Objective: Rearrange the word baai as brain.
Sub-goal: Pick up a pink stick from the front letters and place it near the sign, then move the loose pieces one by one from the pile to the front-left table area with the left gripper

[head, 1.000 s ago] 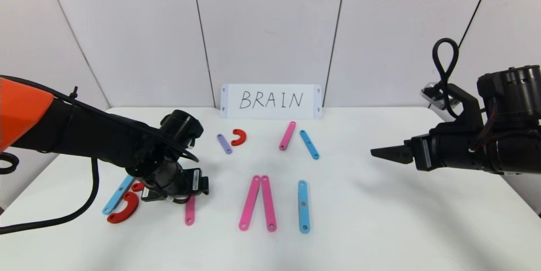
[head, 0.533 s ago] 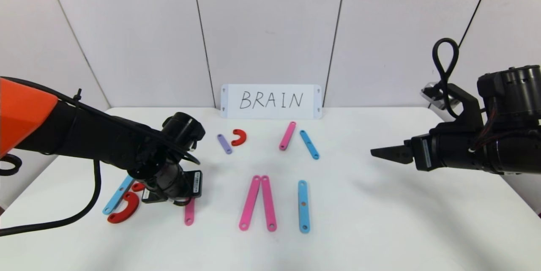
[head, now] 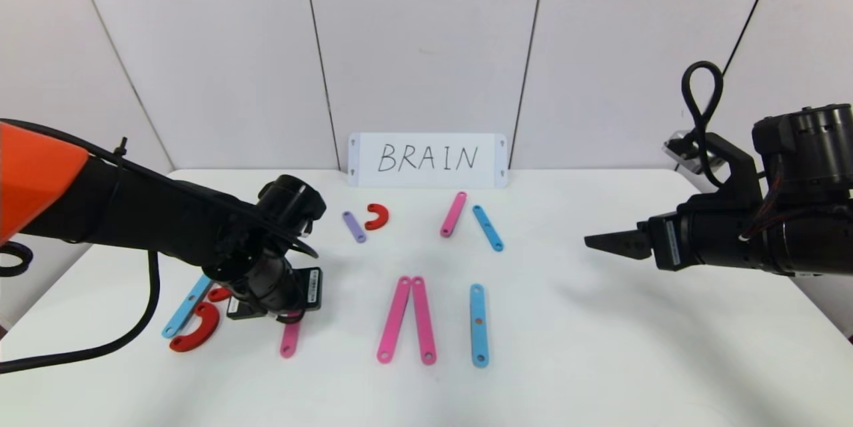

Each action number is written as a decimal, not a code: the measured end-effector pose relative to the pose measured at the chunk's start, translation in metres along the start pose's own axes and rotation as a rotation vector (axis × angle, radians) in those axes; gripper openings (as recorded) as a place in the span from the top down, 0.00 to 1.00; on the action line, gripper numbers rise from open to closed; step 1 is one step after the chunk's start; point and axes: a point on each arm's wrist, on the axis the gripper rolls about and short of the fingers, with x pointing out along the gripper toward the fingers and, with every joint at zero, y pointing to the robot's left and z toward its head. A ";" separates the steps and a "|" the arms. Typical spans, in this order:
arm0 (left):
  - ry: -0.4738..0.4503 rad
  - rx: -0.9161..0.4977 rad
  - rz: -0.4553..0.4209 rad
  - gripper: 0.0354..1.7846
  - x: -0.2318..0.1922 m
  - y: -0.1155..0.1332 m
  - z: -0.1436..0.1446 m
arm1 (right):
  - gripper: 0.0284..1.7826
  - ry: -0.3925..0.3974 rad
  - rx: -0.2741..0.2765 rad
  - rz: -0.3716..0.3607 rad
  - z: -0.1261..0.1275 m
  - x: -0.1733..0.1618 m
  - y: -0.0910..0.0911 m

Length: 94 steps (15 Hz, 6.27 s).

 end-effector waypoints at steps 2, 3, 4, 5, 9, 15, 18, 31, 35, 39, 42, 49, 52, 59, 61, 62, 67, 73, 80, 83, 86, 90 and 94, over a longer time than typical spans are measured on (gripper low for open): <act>-0.031 0.003 -0.015 0.86 -0.008 -0.001 0.005 | 0.03 0.000 0.004 -0.002 0.000 0.000 0.000; -0.049 0.003 -0.024 0.86 -0.014 -0.002 0.009 | 0.03 -0.001 0.010 -0.007 0.000 0.000 -0.001; -0.074 0.005 -0.036 0.86 -0.020 -0.003 0.014 | 0.03 -0.009 0.017 -0.013 0.002 -0.002 -0.005; -0.094 0.016 -0.045 0.86 -0.025 -0.004 0.018 | 0.03 -0.021 0.023 -0.016 0.004 -0.004 -0.009; -0.172 0.049 -0.082 0.86 -0.048 -0.012 0.039 | 0.03 -0.045 0.048 0.046 0.007 -0.010 -0.022; -0.279 0.106 -0.150 0.86 -0.070 -0.039 0.091 | 0.03 -0.051 0.064 0.068 0.007 -0.012 -0.032; -0.281 0.139 -0.163 0.86 -0.056 -0.059 0.111 | 0.03 -0.045 0.066 0.070 0.005 -0.011 -0.032; -0.381 0.227 -0.289 0.86 0.027 -0.138 0.106 | 0.03 -0.030 0.065 0.078 0.001 -0.009 -0.031; -0.377 0.172 -0.313 0.86 0.040 -0.147 0.101 | 0.03 -0.030 0.064 0.076 0.001 -0.009 -0.031; -0.353 0.127 -0.326 0.86 0.046 -0.154 0.095 | 0.03 -0.030 0.064 0.076 0.001 -0.009 -0.031; -0.336 0.104 -0.327 0.86 0.052 -0.157 0.091 | 0.03 -0.030 0.064 0.076 0.001 -0.009 -0.031; -0.319 0.109 -0.318 0.77 0.061 -0.161 0.086 | 0.03 -0.029 0.065 0.075 0.000 -0.009 -0.031; -0.319 0.099 -0.321 0.54 0.062 -0.160 0.087 | 0.03 -0.029 0.065 0.075 0.000 -0.009 -0.031; -0.326 0.087 -0.333 0.06 0.055 -0.160 0.088 | 0.03 -0.028 0.065 0.075 0.000 -0.009 -0.031; -0.330 0.085 -0.335 0.04 0.052 -0.160 0.089 | 0.03 -0.028 0.065 0.075 0.000 -0.009 -0.031; -0.331 0.085 -0.336 0.04 0.052 -0.160 0.089 | 0.03 -0.028 0.065 0.075 0.000 -0.009 -0.031; -0.354 0.093 -0.328 0.04 0.037 -0.156 0.093 | 0.03 -0.027 0.066 0.076 0.000 -0.009 -0.031; -0.394 0.077 -0.150 0.04 0.020 -0.113 0.115 | 0.03 -0.027 0.066 0.076 0.000 -0.009 -0.031; -0.373 0.036 -0.034 0.04 0.013 -0.006 0.155 | 0.03 -0.018 0.052 0.080 -0.002 -0.008 -0.029; -0.347 0.050 -0.051 0.04 0.010 0.037 0.162 | 0.03 -0.015 0.052 0.083 -0.003 -0.008 -0.029; -0.343 0.061 -0.064 0.04 0.007 0.081 0.170 | 0.03 -0.010 0.051 0.084 -0.004 -0.006 -0.029; -0.339 0.148 -0.065 0.04 0.006 0.130 0.175 | 0.03 -0.013 0.050 0.084 -0.003 -0.003 -0.030; -0.307 0.264 -0.090 0.04 0.017 0.162 0.169 | 0.03 -0.041 0.039 0.080 -0.003 0.002 -0.032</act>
